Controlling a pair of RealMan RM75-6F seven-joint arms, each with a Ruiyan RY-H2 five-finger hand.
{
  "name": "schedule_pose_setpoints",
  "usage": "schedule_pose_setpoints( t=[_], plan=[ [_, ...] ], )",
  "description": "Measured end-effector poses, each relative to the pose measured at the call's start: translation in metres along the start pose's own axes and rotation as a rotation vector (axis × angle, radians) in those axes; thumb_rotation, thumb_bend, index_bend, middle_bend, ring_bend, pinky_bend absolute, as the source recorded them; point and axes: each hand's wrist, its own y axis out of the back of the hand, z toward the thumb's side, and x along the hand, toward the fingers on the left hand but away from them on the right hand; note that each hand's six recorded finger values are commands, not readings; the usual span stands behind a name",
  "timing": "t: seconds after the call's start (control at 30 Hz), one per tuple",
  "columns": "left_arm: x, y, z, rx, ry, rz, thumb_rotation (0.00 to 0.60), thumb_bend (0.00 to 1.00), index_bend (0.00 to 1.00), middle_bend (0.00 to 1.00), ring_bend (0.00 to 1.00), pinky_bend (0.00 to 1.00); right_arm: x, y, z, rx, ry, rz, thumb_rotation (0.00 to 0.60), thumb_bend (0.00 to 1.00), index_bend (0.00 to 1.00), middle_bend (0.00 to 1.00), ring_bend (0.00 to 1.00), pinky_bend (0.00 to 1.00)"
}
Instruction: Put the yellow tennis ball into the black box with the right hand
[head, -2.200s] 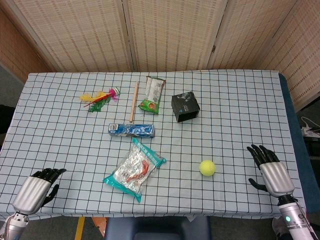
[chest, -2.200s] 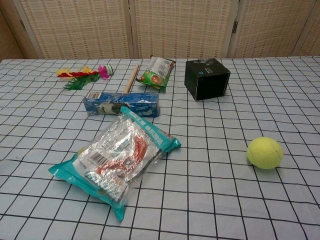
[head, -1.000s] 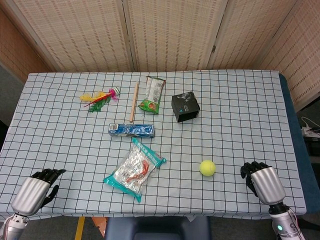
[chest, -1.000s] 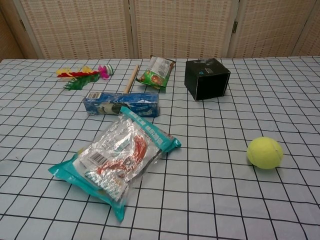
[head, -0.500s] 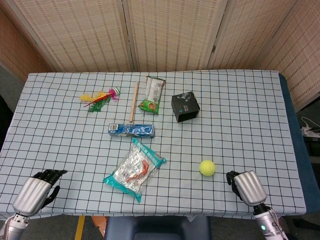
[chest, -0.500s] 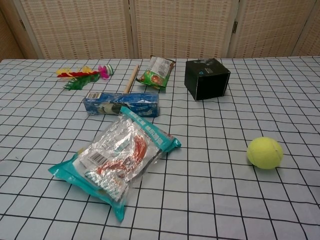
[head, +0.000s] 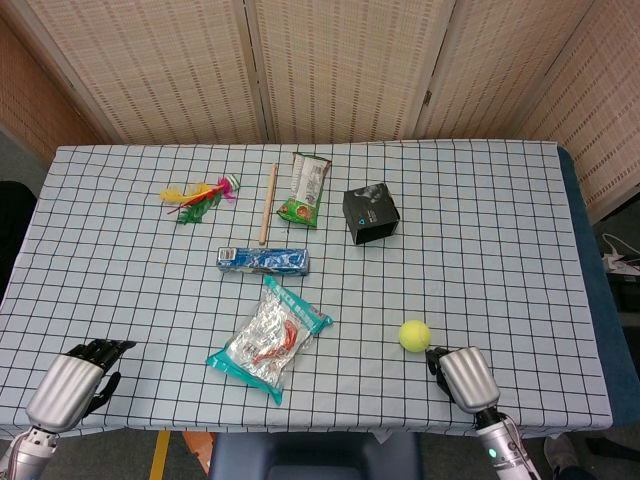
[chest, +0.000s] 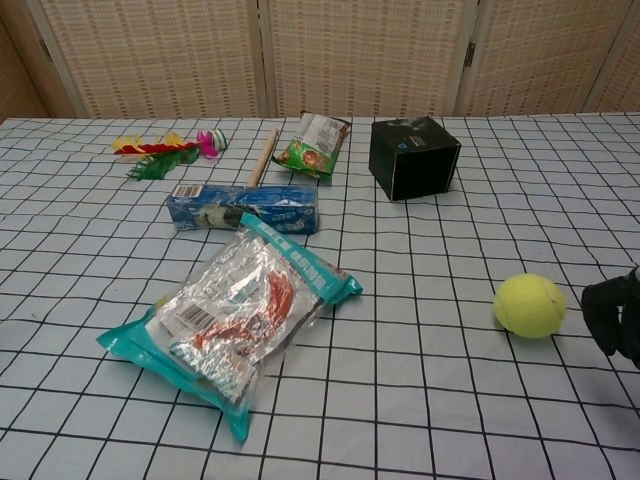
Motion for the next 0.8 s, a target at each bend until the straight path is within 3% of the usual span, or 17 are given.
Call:
schedule_pose_setpoints(
  t=[0.3,0.8],
  plan=[
    [0.0,0.001,0.0,-0.004,-0.002,0.002,0.6,0.5,0.26,0.34,0.33,0.53,-0.013,-0.02,0.001,0.006,-0.029,0.014,0.6,1.0,0.99,0.84,0.88,0.94],
    [-0.001,0.002,0.0,-0.012,-0.008,0.004,0.6,0.5,0.26,0.34,0.33,0.53,-0.042,-0.034,-0.002,0.016,-0.049,-0.016,0.6,1.0,0.99,0.84,0.88,0.94]
  ],
)
